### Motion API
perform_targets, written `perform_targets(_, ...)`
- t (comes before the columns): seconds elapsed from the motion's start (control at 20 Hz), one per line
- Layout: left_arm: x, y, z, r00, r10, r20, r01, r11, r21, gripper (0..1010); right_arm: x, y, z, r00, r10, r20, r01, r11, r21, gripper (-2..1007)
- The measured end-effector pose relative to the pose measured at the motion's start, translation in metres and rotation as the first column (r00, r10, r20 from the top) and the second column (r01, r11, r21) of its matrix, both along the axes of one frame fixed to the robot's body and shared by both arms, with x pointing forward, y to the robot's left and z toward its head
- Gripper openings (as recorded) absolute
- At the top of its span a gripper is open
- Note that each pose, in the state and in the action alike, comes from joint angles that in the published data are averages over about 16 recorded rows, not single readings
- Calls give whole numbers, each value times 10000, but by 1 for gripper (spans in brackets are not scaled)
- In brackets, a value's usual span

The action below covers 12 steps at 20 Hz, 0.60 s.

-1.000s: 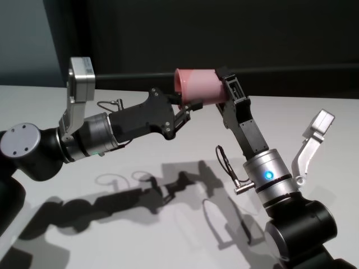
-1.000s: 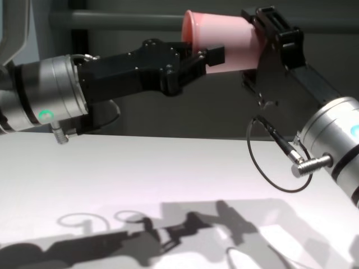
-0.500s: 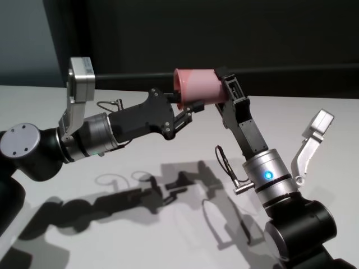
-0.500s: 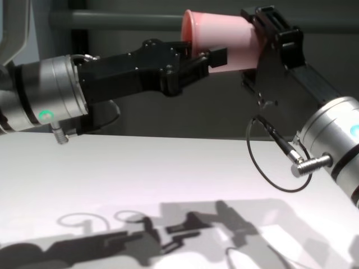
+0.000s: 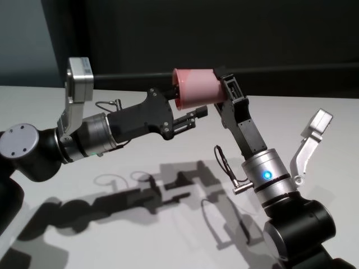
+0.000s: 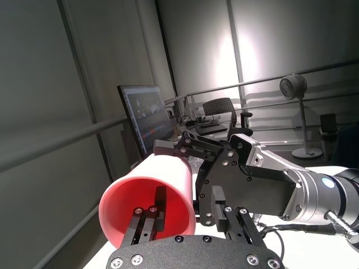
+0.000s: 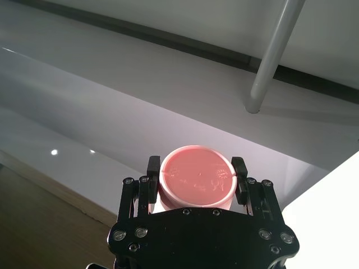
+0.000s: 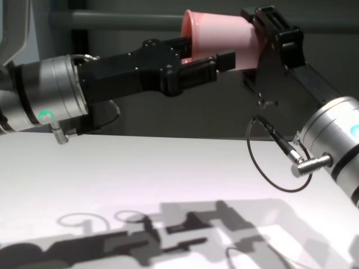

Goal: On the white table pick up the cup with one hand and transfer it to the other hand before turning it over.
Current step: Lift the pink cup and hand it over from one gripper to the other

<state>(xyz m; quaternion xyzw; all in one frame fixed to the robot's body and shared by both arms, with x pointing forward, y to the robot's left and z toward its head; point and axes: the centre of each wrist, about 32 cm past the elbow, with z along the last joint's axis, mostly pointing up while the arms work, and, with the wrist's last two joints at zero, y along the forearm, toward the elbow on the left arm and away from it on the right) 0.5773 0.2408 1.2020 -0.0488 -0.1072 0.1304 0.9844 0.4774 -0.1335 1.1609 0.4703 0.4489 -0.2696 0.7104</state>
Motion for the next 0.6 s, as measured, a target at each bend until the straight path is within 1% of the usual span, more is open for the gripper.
perform_targets(0.45,0,0,0,10000,-1,0,1,10000,0,780,0,0,0,10000,-2,-4,2,10000,-1,738)
perform_targets(0.6,0,0,0,10000,-1,0,1,10000,0,863,0,0,-1,10000,-2,-5,2,10000,-1,738)
